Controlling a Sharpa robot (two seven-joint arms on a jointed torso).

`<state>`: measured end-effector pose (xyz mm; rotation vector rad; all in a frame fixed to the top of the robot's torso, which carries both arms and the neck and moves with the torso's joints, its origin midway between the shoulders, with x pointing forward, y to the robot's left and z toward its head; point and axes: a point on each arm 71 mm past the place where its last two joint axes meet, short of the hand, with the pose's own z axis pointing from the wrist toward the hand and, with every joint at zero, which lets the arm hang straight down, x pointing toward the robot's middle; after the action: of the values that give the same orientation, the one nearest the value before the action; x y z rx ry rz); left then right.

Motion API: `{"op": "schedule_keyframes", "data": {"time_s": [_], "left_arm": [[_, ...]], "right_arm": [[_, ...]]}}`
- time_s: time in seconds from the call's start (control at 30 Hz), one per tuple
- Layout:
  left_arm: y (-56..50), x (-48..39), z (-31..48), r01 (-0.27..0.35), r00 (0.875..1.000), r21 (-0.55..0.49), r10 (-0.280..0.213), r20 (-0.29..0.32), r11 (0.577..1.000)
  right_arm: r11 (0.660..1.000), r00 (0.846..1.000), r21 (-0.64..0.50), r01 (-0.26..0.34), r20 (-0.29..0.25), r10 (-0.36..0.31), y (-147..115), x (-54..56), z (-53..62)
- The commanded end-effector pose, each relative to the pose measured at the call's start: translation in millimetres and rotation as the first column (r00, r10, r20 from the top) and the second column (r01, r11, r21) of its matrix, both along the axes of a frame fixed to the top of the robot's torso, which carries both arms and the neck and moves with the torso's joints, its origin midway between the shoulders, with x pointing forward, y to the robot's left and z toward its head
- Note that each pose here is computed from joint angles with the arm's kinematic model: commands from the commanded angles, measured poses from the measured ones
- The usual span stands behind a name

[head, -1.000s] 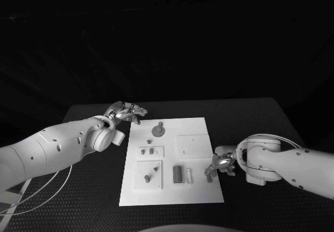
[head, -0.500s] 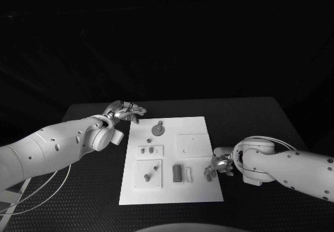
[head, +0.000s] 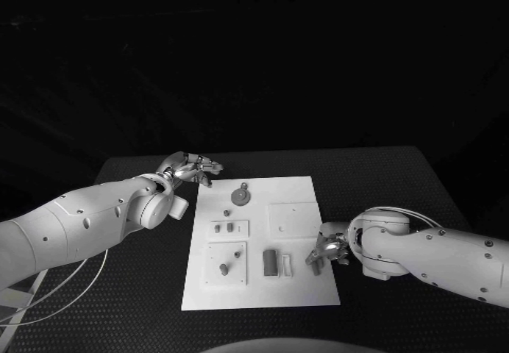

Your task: Assemble the parts on the task board

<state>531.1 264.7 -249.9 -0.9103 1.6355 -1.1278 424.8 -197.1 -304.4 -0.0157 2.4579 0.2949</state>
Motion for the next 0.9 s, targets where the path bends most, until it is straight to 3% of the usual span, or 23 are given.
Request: {"op": "schedule_keyframes", "data": {"time_s": [0.03,0.9], "left_arm": [[-0.6,-0.2,1.5,0.008,1.0,-0.011,-0.008,0.009,1.0],[1.7,-1.0,1.9,0.003,1.0,-0.009,-0.003,0.008,1.0]], "right_arm": [[0.989,0.997,-0.125,-0.077,-0.013,0.076,-4.9,-10.2,-15.3],[0.962,0.986,-0.218,-0.163,0.008,0.169,2.7,-17.4,-19.8]]}}
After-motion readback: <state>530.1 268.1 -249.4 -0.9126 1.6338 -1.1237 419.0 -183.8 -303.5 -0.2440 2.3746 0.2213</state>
